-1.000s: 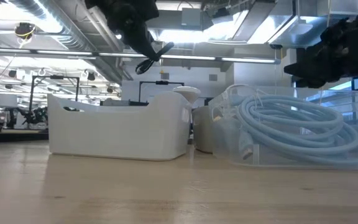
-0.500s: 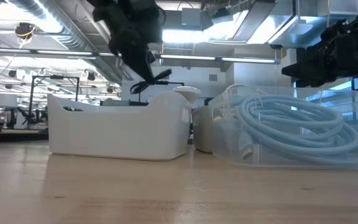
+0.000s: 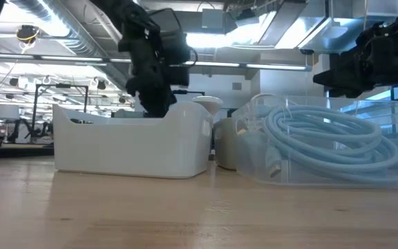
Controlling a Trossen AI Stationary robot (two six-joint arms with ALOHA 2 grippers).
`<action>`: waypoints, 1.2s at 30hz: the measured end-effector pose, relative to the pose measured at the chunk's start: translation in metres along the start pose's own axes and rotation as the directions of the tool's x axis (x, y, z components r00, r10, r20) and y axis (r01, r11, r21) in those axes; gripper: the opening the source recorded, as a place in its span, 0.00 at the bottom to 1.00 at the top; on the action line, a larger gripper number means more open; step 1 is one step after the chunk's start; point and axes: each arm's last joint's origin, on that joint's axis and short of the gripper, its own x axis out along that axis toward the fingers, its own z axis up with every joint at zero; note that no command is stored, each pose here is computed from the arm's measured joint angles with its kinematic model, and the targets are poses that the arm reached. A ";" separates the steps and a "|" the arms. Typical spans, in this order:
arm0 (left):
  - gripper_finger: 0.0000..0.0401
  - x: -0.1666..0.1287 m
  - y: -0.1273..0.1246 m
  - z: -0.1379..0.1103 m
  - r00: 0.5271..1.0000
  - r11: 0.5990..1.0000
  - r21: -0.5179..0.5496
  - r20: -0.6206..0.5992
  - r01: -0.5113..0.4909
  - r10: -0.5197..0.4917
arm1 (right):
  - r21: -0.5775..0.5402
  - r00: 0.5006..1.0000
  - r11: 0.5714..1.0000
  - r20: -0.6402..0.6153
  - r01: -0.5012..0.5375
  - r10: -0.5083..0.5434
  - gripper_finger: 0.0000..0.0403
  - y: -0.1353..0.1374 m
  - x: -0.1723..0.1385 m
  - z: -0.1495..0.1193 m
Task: Pick & Place USB Port
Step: Put the black charger cable into the black bin, then return to Home Position
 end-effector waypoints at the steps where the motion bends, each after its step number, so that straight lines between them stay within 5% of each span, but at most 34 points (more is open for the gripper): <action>1: 0.03 0.004 0.000 0.000 1.000 1.000 -0.001 -0.006 0.007 -0.007 | 0.000 1.000 1.000 0.000 0.000 0.000 0.11 0.000 0.000 0.000; 19: 0.03 0.042 0.002 -0.008 0.992 0.998 0.003 -0.111 0.068 -0.068 | 0.000 1.000 1.000 0.000 0.000 0.000 0.11 0.000 0.000 0.000; 36: 0.39 0.000 -0.003 0.005 0.999 0.987 -0.163 0.034 0.007 -0.001 | -0.001 1.000 1.000 -0.001 -0.001 0.001 0.11 0.000 0.000 0.000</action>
